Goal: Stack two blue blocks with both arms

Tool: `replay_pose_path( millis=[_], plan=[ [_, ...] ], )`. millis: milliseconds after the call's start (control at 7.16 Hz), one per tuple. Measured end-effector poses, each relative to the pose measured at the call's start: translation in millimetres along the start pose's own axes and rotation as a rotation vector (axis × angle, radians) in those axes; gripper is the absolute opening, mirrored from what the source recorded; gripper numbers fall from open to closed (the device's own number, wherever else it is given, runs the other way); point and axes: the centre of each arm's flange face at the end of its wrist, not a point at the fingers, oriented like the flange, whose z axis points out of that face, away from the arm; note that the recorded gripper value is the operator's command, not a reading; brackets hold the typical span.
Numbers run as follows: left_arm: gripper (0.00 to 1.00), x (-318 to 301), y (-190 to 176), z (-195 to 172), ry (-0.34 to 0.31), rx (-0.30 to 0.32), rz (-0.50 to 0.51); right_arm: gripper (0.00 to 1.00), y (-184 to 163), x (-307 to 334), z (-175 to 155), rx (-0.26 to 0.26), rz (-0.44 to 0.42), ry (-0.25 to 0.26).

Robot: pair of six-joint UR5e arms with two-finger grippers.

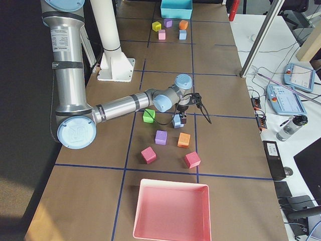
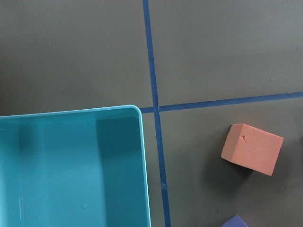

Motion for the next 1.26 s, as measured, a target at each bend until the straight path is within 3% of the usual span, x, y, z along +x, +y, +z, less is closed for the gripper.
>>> replay_pose_path(
  millis=[419, 559, 699, 838, 978, 1257],
  plan=[
    [1.00, 0, -1, 1, 0.000, -0.001, 0.001, 0.99, 1, -17, 34, -0.043, -0.030, 0.022],
    [1.00, 1, -1, 1, 0.000, -0.001, 0.001, 0.93, -2, -20, 45, -0.057, -0.033, 0.027],
    [1.00, 1, -1, 1, 0.000, -0.001, 0.001, 0.37, -5, -22, 55, -0.070, -0.034, 0.031],
    [1.00, 1, -1, 0, 0.000, -0.001, 0.002, 0.18, -6, -22, 61, -0.079, -0.033, 0.035],
    [1.00, 2, -2, 0, 0.001, 0.000, 0.005, 0.03, -7, -22, 63, -0.082, -0.033, 0.036],
    [1.00, 19, -10, 8, 0.006, -0.013, 0.041, 0.00, -10, -29, 52, -0.069, -0.038, 0.020]
  ],
)
